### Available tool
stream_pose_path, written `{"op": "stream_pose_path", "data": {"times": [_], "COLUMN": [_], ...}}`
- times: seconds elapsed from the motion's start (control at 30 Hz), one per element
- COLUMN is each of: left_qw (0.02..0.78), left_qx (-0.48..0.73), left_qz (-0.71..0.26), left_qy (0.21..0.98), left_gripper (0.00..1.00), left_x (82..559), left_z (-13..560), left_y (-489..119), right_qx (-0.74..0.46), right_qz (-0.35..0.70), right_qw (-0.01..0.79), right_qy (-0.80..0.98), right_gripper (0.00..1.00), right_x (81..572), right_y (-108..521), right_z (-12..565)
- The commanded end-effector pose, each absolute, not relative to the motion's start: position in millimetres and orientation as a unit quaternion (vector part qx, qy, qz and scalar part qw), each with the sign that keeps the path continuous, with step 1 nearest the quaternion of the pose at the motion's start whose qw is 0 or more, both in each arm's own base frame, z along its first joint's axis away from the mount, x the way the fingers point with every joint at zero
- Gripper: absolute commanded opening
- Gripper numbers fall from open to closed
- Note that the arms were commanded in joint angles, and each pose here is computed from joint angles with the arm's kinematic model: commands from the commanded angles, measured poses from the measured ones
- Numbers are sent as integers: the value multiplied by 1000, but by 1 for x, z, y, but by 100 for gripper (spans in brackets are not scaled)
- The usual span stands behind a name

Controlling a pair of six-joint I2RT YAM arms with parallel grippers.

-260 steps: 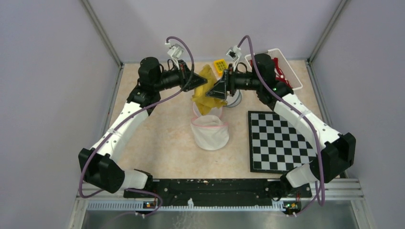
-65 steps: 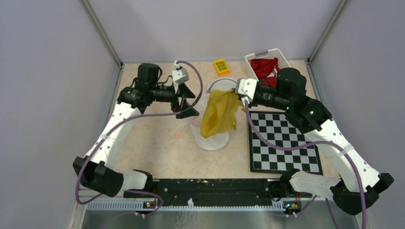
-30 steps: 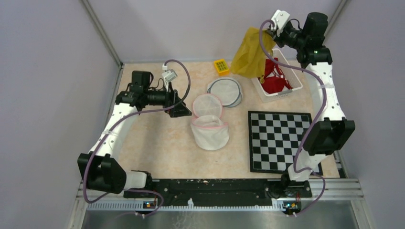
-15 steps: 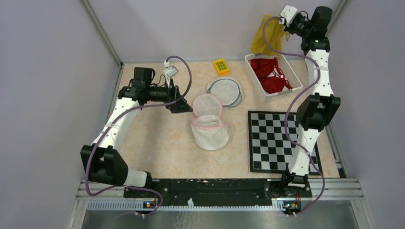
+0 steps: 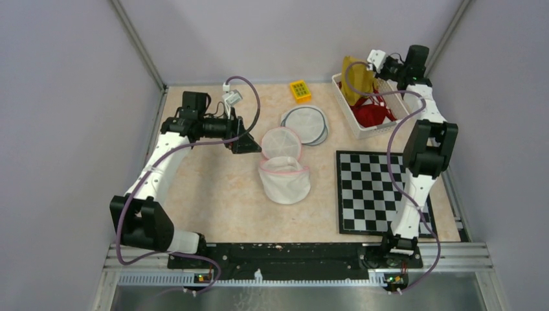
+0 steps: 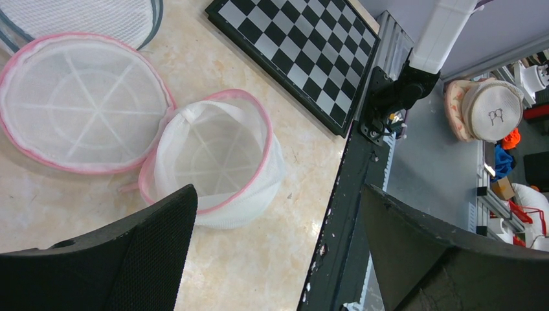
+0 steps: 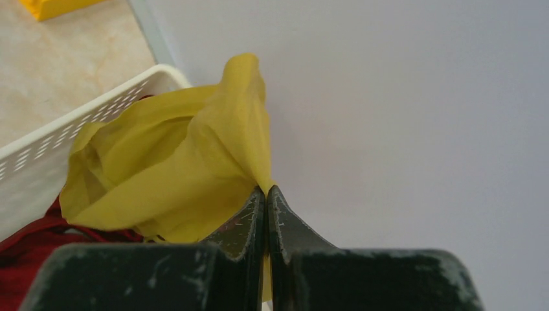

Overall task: Unzip the laundry bag and remove the bra
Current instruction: Place the bra in the bin.

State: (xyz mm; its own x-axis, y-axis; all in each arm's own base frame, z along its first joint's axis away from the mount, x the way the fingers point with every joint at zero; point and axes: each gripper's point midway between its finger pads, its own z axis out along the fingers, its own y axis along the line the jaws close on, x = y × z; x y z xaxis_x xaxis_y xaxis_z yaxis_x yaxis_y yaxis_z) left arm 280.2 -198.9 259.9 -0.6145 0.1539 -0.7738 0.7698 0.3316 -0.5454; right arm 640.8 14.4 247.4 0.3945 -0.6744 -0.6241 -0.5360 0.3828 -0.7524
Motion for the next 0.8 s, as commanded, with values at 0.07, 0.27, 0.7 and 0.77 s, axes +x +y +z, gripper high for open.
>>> {"op": "stream_pose_path", "data": {"times": [0.07,0.27,0.7,0.77], "left_qw": [331,330,326,325], "left_qx": [320,321,324,324], "left_qz": [-489,-492,-498,-499], "left_qy": [741,739,736,735], "left_gripper": [99,99,99,99], "left_x": [287,287,284,283], "left_z": [268,266,263,263], "left_y": [-199,-200,-200,-201], "right_qx": [-579,-592,-627,-633], "right_qz": [-97,-83,-62,-54], "right_qw": [654,640,575,563], "right_qy": [477,483,522,528], "right_gripper": [0,0,0,0], "right_x": [626,609,541,531], "right_y": [14,15,-6,-6], "right_z": [307,298,222,209]}}
